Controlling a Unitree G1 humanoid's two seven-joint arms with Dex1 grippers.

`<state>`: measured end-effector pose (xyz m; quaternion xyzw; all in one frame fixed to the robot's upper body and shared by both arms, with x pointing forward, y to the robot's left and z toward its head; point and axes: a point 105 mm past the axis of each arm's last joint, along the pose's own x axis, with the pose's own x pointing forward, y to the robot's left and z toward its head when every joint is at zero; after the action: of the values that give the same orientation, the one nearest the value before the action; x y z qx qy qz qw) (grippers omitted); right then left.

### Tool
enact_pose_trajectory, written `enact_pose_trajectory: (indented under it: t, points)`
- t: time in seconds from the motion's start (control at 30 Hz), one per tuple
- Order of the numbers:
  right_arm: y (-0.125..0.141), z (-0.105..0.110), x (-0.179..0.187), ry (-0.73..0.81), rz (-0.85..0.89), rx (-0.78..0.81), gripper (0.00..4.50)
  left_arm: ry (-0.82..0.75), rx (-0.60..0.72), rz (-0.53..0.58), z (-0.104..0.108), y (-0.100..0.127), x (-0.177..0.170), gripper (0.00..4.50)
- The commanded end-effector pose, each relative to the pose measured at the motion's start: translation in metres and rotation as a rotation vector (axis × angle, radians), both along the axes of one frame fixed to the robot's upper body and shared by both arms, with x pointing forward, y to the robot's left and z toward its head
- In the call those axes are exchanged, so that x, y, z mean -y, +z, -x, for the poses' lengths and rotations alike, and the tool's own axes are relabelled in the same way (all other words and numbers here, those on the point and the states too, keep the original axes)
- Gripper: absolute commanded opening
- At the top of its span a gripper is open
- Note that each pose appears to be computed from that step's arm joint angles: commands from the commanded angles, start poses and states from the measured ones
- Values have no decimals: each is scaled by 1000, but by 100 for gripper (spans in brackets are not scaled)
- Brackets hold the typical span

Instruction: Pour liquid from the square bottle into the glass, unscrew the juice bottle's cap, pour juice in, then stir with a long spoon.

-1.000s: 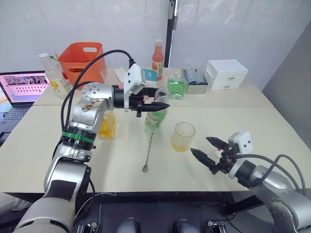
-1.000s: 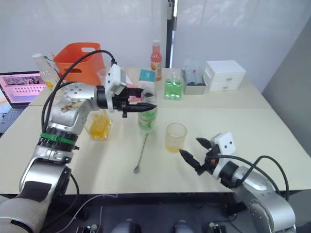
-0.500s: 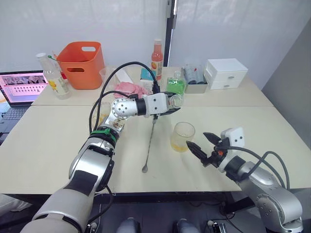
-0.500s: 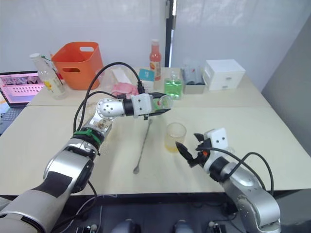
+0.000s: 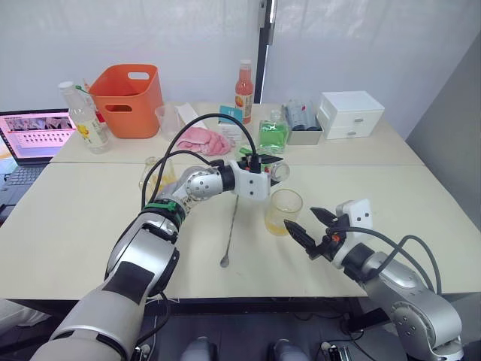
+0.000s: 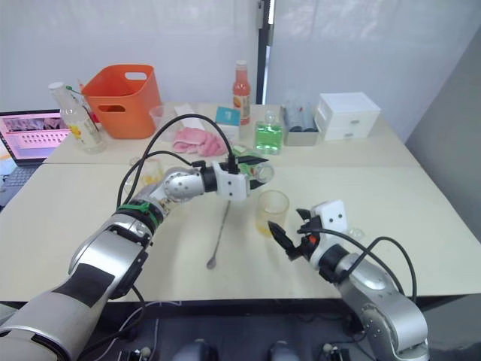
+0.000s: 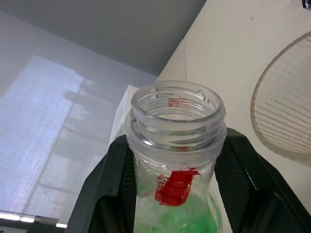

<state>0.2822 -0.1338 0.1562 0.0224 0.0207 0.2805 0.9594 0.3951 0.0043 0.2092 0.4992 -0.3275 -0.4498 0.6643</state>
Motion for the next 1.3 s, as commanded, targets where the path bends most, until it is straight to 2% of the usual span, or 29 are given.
enact_pose_trajectory:
  t: [0.03,0.87,1.3]
  points:
    - [13,4,-3,10,-10,50,442,-31,113,39,4,26,8,171]
    - [13,6,-10,8,-41,43,442,-47,402,-81,6,17,17,171]
    - [15,5,-11,6,-48,48,442,-46,481,-115,4,15,18,171]
